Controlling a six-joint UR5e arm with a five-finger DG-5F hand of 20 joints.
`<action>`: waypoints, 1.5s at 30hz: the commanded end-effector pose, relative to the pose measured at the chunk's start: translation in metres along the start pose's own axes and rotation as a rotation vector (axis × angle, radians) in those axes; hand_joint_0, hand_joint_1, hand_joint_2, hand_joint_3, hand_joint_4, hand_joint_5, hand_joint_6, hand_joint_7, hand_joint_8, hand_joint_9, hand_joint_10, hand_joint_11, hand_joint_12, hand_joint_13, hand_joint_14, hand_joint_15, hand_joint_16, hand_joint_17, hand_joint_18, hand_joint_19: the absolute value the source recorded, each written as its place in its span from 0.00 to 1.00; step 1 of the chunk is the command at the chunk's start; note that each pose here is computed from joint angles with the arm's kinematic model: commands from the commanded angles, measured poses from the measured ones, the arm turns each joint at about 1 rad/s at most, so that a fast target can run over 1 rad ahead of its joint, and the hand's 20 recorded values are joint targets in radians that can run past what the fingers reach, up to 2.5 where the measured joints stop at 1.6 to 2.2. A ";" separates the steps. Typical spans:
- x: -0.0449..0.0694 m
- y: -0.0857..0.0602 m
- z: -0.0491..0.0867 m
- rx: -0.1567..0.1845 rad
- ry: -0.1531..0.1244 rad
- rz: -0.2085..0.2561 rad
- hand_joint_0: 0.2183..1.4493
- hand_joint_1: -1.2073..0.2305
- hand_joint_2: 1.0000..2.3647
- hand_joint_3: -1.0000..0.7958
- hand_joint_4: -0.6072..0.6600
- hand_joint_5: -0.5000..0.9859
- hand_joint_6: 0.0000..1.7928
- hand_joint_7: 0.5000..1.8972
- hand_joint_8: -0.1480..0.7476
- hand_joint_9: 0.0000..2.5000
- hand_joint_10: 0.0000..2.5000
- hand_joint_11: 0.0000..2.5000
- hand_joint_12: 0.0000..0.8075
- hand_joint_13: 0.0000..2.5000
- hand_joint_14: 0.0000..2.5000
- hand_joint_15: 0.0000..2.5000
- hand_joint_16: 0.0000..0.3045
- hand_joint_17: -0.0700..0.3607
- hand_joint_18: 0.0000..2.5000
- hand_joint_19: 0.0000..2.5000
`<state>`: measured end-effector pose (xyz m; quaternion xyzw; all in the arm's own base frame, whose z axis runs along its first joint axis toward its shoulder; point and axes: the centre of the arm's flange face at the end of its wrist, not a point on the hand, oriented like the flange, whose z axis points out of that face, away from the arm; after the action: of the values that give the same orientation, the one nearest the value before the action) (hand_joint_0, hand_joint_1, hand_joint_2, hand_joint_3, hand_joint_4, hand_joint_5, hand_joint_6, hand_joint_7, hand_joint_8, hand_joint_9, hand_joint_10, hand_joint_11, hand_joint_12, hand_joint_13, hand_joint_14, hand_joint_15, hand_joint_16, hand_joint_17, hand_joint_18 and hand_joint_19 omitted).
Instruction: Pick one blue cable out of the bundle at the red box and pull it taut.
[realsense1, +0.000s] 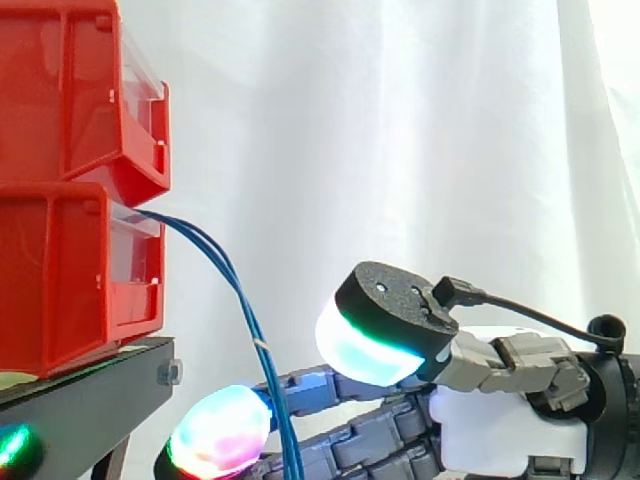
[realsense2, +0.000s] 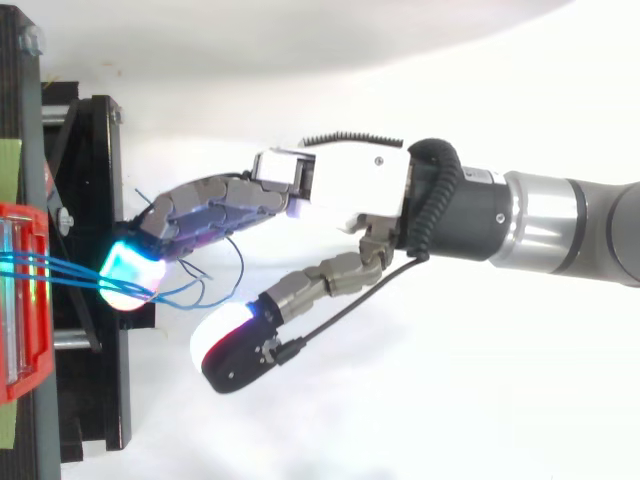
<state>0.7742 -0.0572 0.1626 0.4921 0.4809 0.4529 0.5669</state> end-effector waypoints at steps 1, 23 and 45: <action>0.007 0.002 0.001 -0.012 -0.003 0.007 0.23 0.34 0.00 0.28 0.74 0.26 0.28 0.23 0.53 0.21 0.00 0.00 0.45 0.24 0.00 0.06 0.15 0.40 0.14 0.07; -0.003 0.006 0.005 -0.023 -0.011 0.077 0.27 0.34 0.00 0.29 0.71 0.28 0.28 0.34 0.53 0.22 0.00 0.00 0.43 0.25 0.00 0.07 0.14 0.38 0.16 0.09; -0.007 0.017 0.013 -0.045 -0.017 0.091 0.29 0.32 0.01 0.33 0.60 0.27 0.31 0.41 0.52 0.23 0.00 0.02 0.43 0.26 0.00 0.08 0.13 0.38 0.16 0.10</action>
<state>0.7829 -0.0643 0.1782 0.5058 0.4439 0.4838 0.5595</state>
